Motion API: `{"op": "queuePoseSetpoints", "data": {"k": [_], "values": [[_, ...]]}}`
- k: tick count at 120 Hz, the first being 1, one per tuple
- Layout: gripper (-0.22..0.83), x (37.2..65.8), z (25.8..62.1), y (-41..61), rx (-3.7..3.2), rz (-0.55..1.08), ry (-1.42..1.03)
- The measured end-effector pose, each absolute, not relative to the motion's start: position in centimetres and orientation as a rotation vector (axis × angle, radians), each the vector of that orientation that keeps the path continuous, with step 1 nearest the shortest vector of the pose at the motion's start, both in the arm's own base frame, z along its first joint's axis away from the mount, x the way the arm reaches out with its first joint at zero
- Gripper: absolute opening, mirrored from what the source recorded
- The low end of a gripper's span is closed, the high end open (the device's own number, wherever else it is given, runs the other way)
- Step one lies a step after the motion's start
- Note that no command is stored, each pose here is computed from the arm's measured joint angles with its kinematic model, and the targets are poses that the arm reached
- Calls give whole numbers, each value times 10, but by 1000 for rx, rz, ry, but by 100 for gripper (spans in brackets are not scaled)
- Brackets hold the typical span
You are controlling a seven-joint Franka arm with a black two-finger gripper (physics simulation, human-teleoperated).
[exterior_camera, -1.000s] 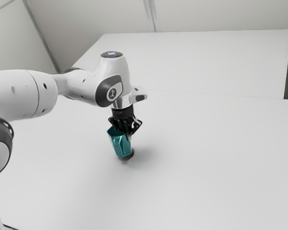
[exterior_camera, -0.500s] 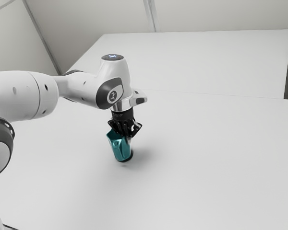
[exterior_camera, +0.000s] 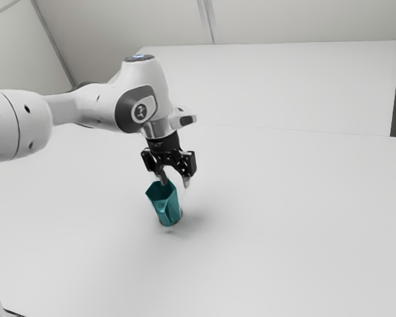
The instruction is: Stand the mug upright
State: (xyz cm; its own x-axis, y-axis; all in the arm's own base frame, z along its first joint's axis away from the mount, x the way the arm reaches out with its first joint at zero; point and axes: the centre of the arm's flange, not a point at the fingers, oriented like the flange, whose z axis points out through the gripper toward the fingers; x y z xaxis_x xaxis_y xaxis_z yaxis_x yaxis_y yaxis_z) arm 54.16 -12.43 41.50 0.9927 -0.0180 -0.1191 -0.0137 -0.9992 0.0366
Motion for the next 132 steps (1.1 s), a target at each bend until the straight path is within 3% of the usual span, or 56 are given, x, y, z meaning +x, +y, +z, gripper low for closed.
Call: {"op": "queuePoseSetpoints", "data": {"k": [36, 58, 111, 132], "values": [[56, 561, 497, -125, 3116, 47, -178], [59, 572, 579, -122, 3146, 188, -317], [61, 564, 588, -100, 3144, 43, -462], [61, 565, 626, -77, 3145, 103, -448]]}}
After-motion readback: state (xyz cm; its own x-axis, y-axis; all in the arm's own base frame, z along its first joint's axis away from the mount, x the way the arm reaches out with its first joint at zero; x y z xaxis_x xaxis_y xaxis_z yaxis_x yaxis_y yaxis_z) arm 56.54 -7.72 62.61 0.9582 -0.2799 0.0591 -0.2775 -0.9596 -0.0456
